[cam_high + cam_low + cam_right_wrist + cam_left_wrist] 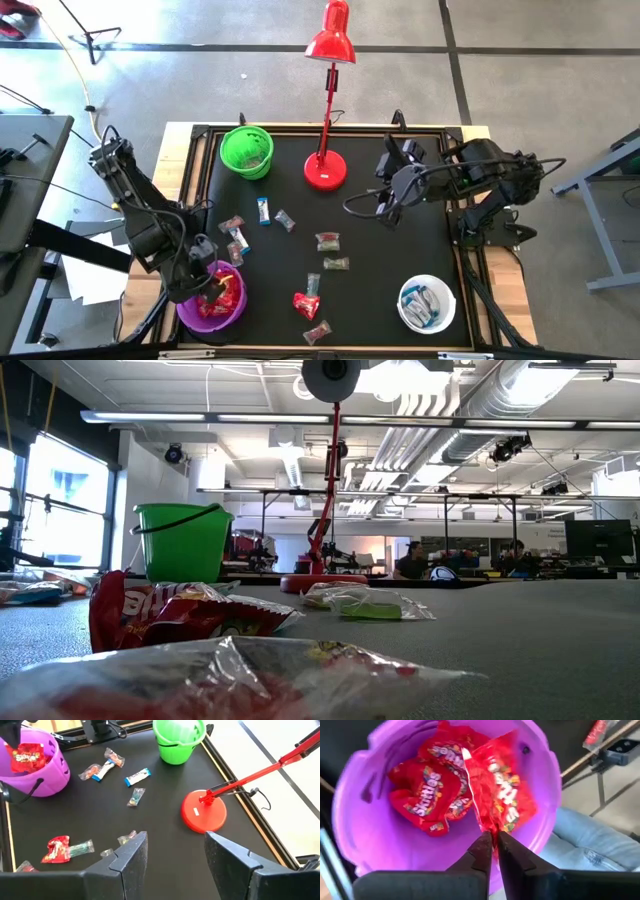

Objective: Sort candy
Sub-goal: Put the red candy into the purple bucket

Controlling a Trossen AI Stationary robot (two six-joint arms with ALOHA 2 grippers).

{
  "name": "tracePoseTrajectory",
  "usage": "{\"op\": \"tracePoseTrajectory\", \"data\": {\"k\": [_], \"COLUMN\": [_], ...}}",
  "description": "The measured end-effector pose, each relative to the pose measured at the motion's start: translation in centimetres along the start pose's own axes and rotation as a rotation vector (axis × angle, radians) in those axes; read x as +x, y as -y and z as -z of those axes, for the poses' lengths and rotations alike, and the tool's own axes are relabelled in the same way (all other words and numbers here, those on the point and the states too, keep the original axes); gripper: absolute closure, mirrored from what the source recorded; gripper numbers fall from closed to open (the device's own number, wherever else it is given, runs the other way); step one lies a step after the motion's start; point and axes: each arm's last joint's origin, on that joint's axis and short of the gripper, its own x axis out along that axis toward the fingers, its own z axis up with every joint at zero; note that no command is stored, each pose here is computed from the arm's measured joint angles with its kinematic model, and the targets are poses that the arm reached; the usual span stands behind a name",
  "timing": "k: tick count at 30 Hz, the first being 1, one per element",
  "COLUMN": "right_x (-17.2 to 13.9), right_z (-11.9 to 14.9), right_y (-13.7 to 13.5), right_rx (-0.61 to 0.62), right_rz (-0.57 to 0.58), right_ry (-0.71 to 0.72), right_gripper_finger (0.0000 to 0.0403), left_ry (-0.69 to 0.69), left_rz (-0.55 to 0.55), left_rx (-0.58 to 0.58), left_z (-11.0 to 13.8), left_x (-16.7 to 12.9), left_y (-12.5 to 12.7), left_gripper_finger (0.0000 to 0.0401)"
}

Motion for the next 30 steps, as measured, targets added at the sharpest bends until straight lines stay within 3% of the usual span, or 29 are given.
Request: {"op": "tracePoseTrajectory", "data": {"k": [9,20,30], "right_x": [0.0,-0.2,-1.9], "right_z": [0.1,0.4,2.0], "right_y": [-0.1,-0.7,-3.2], "right_rx": [0.002,0.110,0.134], "right_rz": [-0.033,-0.152,-0.241], "right_ry": [-0.019,-0.095,-0.124], "right_gripper_finger": [0.0211,0.0211,0.0211], "left_ry": [-0.033,0.096,0.292], "left_rz": [0.018,0.385,0.377], "left_rx": [0.082,0.163,0.196], "left_z": [0.0,-1.5,-6.2], "left_x": [0.0,-1.4,-1.8], "left_y": [0.3,3.4,4.4], "left_gripper_finger": [0.0333,0.0329,0.0329]}}
